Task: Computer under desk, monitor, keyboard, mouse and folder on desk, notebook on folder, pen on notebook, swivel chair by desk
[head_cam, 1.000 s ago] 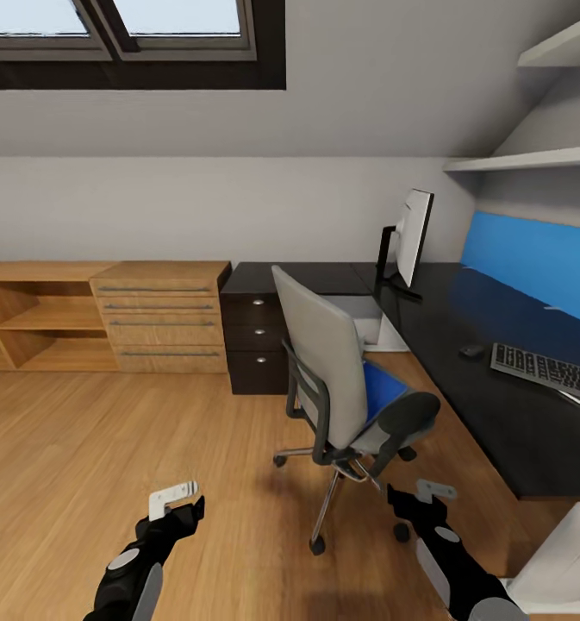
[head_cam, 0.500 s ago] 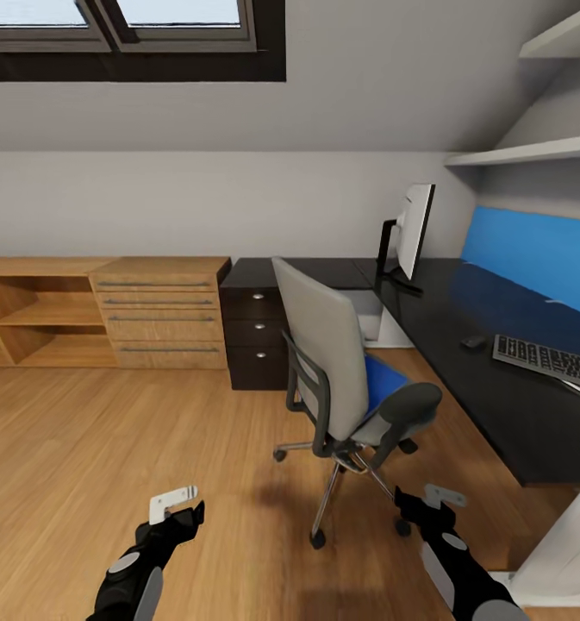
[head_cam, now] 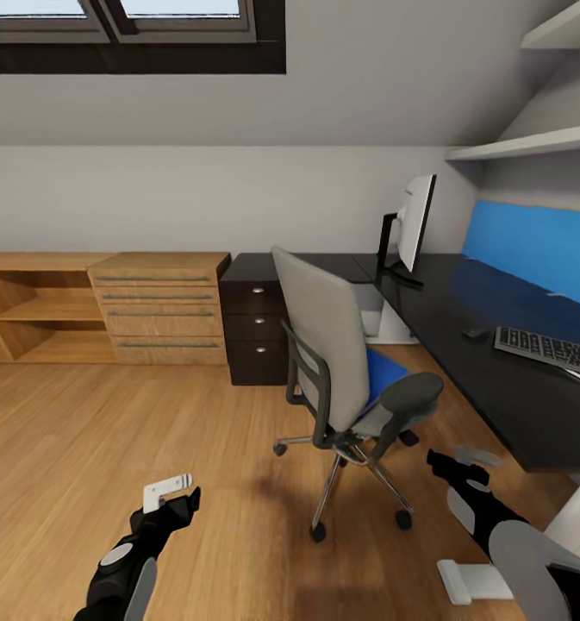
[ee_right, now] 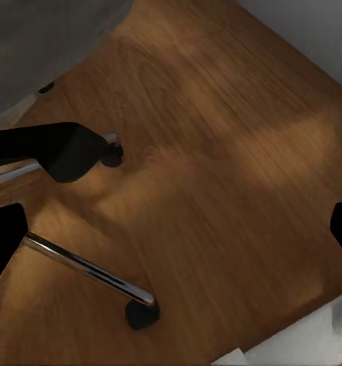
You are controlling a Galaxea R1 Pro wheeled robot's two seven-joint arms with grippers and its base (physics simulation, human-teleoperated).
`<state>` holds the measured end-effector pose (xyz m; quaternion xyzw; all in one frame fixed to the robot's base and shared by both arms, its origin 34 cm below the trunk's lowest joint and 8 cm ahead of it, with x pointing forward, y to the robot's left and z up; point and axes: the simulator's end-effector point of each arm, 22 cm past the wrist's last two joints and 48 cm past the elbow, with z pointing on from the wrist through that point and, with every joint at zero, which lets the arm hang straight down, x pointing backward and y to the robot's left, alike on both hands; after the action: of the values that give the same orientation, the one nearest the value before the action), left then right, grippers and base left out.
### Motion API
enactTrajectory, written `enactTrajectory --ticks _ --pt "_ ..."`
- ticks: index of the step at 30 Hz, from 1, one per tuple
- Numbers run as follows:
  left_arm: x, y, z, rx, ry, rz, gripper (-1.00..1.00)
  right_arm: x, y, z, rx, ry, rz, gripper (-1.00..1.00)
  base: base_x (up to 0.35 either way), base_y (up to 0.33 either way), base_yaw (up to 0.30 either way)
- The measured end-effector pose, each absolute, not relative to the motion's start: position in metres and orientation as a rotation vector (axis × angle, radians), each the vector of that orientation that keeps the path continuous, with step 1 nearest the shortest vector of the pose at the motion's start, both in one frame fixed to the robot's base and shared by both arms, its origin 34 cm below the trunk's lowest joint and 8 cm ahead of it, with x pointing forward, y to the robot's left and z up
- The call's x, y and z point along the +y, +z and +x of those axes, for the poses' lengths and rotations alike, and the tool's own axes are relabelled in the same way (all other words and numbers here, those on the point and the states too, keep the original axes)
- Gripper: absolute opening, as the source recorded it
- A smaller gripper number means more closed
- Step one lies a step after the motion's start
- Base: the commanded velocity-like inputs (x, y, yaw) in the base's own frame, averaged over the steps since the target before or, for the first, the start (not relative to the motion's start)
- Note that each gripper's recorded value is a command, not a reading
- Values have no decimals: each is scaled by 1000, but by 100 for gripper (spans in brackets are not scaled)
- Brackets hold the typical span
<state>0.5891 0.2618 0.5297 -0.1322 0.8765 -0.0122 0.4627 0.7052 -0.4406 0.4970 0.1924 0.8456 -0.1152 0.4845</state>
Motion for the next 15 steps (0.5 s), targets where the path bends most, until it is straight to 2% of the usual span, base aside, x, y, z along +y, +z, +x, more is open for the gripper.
enactTrajectory --ticks 5,15 --pt "265 531 591 2126 -28 -322 100 -448 496 710 2038 -291 459 100 0 0 0" --pt "266 519 588 2106 -29 -319 100 -423 488 719 1966 -252 431 100 0 0 0"
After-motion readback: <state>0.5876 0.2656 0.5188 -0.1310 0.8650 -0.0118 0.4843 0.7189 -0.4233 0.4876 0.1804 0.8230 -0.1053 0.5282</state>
